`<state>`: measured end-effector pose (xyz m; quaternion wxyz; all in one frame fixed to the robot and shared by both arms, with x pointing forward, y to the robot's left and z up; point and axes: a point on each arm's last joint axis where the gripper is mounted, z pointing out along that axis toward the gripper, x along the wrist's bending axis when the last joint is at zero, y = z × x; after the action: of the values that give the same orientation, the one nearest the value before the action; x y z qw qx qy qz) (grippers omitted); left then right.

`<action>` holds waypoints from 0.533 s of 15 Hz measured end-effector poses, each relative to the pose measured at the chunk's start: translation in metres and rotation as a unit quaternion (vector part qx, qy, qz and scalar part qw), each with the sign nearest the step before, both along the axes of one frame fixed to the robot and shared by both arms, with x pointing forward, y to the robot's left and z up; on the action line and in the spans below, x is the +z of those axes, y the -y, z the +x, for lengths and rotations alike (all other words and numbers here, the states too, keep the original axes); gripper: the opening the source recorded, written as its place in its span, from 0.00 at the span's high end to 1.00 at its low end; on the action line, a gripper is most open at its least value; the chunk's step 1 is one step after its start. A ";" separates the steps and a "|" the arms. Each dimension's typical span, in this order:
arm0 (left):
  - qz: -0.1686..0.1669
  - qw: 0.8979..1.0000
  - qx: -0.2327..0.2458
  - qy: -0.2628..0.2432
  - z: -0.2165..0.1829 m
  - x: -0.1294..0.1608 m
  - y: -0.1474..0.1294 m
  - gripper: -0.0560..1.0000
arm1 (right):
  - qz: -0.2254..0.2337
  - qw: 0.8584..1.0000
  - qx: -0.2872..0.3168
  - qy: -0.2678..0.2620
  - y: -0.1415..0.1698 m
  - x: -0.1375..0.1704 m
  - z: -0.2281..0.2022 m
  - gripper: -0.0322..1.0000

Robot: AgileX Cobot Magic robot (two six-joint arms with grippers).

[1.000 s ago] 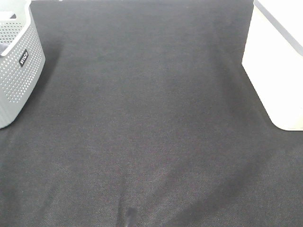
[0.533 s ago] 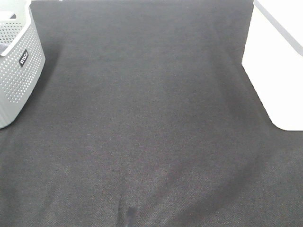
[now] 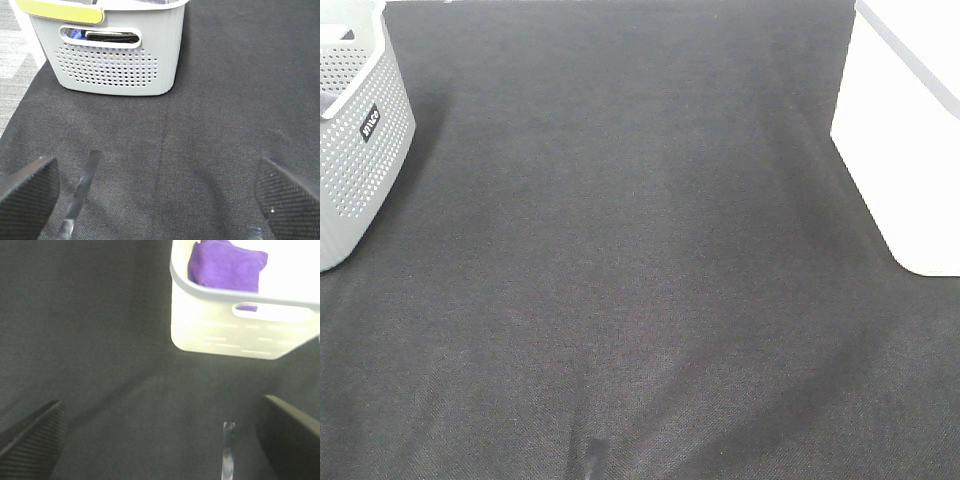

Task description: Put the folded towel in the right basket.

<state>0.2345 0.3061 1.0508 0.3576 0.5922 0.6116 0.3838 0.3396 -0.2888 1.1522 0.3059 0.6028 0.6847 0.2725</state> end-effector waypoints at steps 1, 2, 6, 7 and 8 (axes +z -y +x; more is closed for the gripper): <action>0.000 1.000 0.000 0.000 0.000 0.000 0.000 0.01 | 0.007 1.000 0.001 0.011 0.003 -0.003 -0.013 0.02; 0.000 1.000 0.000 0.000 0.000 0.000 0.000 0.01 | 0.015 1.000 0.003 0.027 0.007 -0.009 -0.028 0.02; 0.000 1.000 0.000 0.000 0.000 0.000 0.000 0.01 | 0.039 0.999 -0.015 0.033 0.012 -0.050 -0.059 0.02; 0.000 1.000 0.000 0.000 0.000 0.000 0.000 0.01 | 0.045 0.999 -0.001 0.030 0.009 -0.063 -0.062 0.02; 0.000 1.000 0.000 0.000 0.000 0.000 0.000 0.01 | 0.051 0.998 0.021 0.020 0.006 -0.076 -0.066 0.02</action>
<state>0.2345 0.3061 1.0508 0.3576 0.5922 0.6116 0.3838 0.2736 -0.2947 1.0763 0.2828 0.5973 0.6764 0.3252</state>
